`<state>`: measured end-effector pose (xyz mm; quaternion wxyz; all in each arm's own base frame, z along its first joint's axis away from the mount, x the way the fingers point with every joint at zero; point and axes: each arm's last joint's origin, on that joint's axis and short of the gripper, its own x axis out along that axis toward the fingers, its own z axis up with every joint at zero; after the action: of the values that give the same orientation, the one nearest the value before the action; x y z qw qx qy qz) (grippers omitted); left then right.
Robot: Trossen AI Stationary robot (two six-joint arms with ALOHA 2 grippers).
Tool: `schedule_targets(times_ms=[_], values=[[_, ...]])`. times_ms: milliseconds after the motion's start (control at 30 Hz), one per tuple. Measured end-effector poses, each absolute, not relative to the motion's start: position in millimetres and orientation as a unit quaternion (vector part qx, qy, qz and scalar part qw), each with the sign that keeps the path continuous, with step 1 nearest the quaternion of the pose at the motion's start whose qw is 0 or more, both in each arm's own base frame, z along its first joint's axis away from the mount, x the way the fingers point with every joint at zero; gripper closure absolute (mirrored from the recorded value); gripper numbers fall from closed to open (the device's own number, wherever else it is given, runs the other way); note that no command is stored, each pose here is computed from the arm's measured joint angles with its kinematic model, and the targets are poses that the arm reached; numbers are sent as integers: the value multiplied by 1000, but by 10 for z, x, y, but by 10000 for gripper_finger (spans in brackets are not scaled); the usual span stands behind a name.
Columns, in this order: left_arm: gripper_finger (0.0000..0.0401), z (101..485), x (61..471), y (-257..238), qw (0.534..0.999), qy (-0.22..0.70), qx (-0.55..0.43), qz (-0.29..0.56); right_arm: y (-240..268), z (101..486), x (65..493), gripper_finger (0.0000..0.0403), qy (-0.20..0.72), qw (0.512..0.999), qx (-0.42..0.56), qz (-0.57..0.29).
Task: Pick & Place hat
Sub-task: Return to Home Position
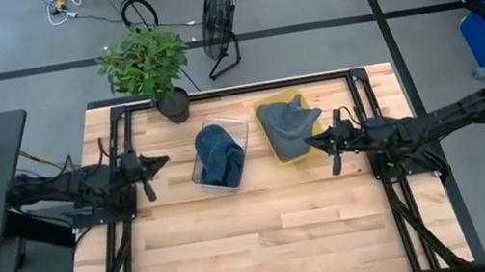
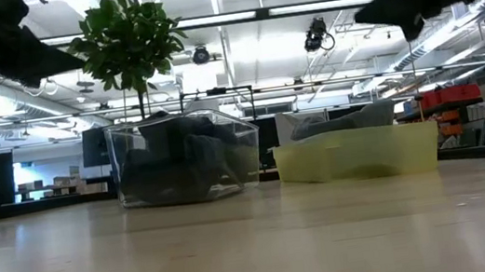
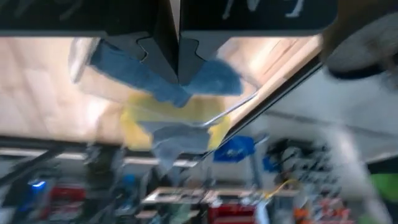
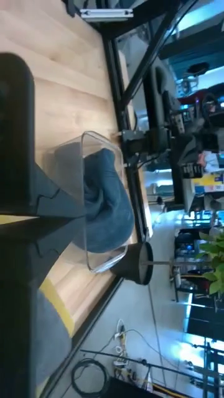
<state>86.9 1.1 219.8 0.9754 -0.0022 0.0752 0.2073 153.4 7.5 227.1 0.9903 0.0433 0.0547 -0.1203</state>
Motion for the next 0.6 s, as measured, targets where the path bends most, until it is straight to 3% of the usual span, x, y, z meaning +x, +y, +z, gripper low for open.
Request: schedule_targets(times_ms=[200, 600], values=[[398, 2046, 900, -30, 990, 33, 27, 137, 56, 2060, 1374, 395, 48, 991, 43, -120], [398, 1977, 853, -19, 989, 1, 45, 140, 31, 1791, 1155, 394, 14, 992, 41, -119]])
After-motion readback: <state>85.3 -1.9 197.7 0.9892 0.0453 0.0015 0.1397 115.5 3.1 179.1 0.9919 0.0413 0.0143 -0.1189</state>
